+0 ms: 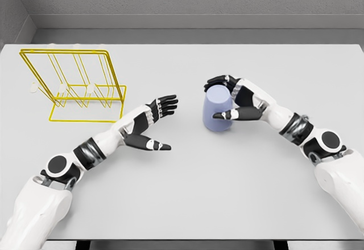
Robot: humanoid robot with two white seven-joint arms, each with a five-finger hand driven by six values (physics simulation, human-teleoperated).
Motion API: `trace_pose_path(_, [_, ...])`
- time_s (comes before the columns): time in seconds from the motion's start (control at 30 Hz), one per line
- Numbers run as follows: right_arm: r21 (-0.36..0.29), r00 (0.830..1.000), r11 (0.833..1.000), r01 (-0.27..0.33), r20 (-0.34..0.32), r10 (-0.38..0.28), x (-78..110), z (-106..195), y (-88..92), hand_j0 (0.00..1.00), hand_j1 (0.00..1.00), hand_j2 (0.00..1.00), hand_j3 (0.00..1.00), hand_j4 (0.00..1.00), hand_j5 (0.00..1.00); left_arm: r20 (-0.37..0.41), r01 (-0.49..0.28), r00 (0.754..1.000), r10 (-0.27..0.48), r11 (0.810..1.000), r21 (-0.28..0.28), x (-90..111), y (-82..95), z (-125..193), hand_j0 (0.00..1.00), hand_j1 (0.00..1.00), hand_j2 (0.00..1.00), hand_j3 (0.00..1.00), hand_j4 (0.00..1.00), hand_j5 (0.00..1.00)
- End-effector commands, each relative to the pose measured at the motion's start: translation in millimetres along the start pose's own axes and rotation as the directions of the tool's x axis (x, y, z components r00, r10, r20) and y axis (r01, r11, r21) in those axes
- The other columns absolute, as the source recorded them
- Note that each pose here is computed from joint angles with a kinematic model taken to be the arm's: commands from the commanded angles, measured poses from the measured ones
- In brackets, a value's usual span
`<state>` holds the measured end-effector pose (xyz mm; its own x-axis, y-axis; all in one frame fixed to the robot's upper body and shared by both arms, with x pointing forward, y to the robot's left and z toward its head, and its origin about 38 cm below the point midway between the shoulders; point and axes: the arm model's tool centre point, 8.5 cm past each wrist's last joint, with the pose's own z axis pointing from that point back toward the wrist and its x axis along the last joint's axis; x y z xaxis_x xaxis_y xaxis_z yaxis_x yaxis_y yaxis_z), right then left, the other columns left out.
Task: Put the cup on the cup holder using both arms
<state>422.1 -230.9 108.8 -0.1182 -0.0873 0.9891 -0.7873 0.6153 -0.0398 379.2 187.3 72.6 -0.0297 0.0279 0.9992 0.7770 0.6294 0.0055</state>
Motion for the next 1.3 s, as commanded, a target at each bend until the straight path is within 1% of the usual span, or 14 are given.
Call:
trace_pose_path(0.0, [0.013,1.0,1.0,0.015,0.009,-0.015,-3.1,-7.1,7.7,0.7,0.7,0.7,0.7,0.7,0.7,-0.003,0.001,1.0,-0.001,1.0,0.001,-1.2,-0.1,-1.1,1.0,1.0,1.0,1.0,1.0,1.0])
trace_pose_path(0.2, [0.052,1.0,0.998,0.027,0.002,-0.027,-11.7,-18.6,24.2,0.7,0.7,0.7,0.7,0.7,0.7,-0.017,-0.018,1.0,0.018,1.0,0.016,-9.3,2.5,-2.2,1.0,1.0,1.0,1.0,1.0,1.0])
trace_pose_path(0.37, [0.058,0.999,0.998,0.037,0.009,-0.038,-13.9,-24.3,29.7,0.7,0.7,0.7,0.7,0.7,0.7,-0.016,-0.012,1.0,0.012,1.0,0.017,-7.3,5.4,-3.4,1.0,1.0,1.0,1.0,1.0,1.0])
trace_pose_path(0.47, [0.07,1.0,0.997,0.03,-0.006,-0.03,-18.9,-25.8,34.7,0.7,0.7,0.7,0.7,0.7,0.7,-0.016,-0.012,1.0,0.012,1.0,0.017,-7.3,5.4,-3.4,1.0,1.0,1.0,1.0,1.0,1.0])
trace_pose_path(0.6, [0.082,0.999,0.996,0.046,-0.006,-0.046,-23.9,-31.5,42.7,0.7,0.7,0.7,0.7,0.7,0.7,-0.014,-0.014,1.0,0.015,1.0,0.017,-7.8,4.8,-4.1,1.0,1.0,1.0,1.0,1.0,1.0])
trace_pose_path(0.73, [0.076,0.999,0.996,0.049,-0.01,-0.048,-25.6,-30.8,41.6,0.71,0.71,0.71,0.71,0.71,0.71,-0.016,-0.013,1.0,0.014,1.0,0.017,-7.8,5.1,-3.7,1.0,1.0,1.0,1.0,1.0,1.0])
trace_pose_path(0.77, [0.077,0.999,0.996,0.046,-0.01,-0.046,-25.1,-31.2,41.4,0.72,0.72,0.72,0.72,0.72,0.72,-0.016,-0.013,1.0,0.014,1.0,0.02,-7.4,6.5,-3.5,1.0,1.0,1.0,1.0,1.0,1.0])
trace_pose_path(0.8, [0.08,0.999,0.996,0.039,-0.014,-0.038,-25.0,-30.9,41.4,0.81,0.81,0.81,0.81,0.81,0.81,-0.006,-0.011,1.0,0.012,0.999,0.051,-4.4,14.6,2.6,1.0,1.0,1.0,1.0,1.0,1.0])
trace_pose_path(0.83, [0.095,0.999,0.996,0.001,-0.039,0.003,-27.0,-29.9,42.0,0.98,0.98,0.98,0.98,0.98,0.98,-0.005,-0.012,1.0,0.012,0.998,0.055,-4.3,15.6,3.6,1.0,1.0,1.0,1.0,1.0,1.0])
trace_pose_path(0.87, [0.098,0.999,0.995,-0.01,-0.046,0.015,-28.0,-29.4,42.4,1.0,1.0,1.0,1.0,1.0,1.0,-0.005,-0.013,1.0,0.013,0.998,0.057,-4.6,15.6,4.2,1.0,1.0,1.0,1.0,1.0,1.0])
trace_pose_path(0.97, [0.096,0.999,0.995,-0.014,-0.043,0.019,-26.6,-29.2,40.8,1.0,1.0,1.0,1.0,1.0,1.0,-0.006,-0.014,1.0,0.014,0.998,0.057,-4.8,15.6,4.2,1.0,1.0,1.0,1.0,1.0,1.0])
trace_pose_path(1.13, [0.087,0.998,0.995,-0.038,-0.041,0.042,-19.9,-27.8,31.8,1.0,1.0,1.0,1.0,1.0,1.0,-0.011,-0.015,1.0,0.015,0.998,0.054,-6.9,13.8,3.8,1.0,1.0,1.0,1.0,1.0,1.0])
trace_pose_path(1.17, [0.087,0.998,0.995,-0.049,-0.044,0.053,-17.5,-26.9,28.4,1.0,1.0,1.0,1.0,1.0,1.0,-0.017,-0.018,1.0,0.019,0.998,0.052,-9.4,13.1,3.8,1.0,1.0,1.0,1.0,1.0,1.0])
trace_pose_path(1.27, [0.064,0.991,0.993,-0.098,-0.086,0.103,-10.1,-5.2,5.5,1.0,1.0,1.0,1.0,1.0,1.0,-0.018,-0.019,1.0,0.02,0.999,0.049,-10.0,11.8,2.9,1.0,1.0,1.0,1.0,1.0,1.0])
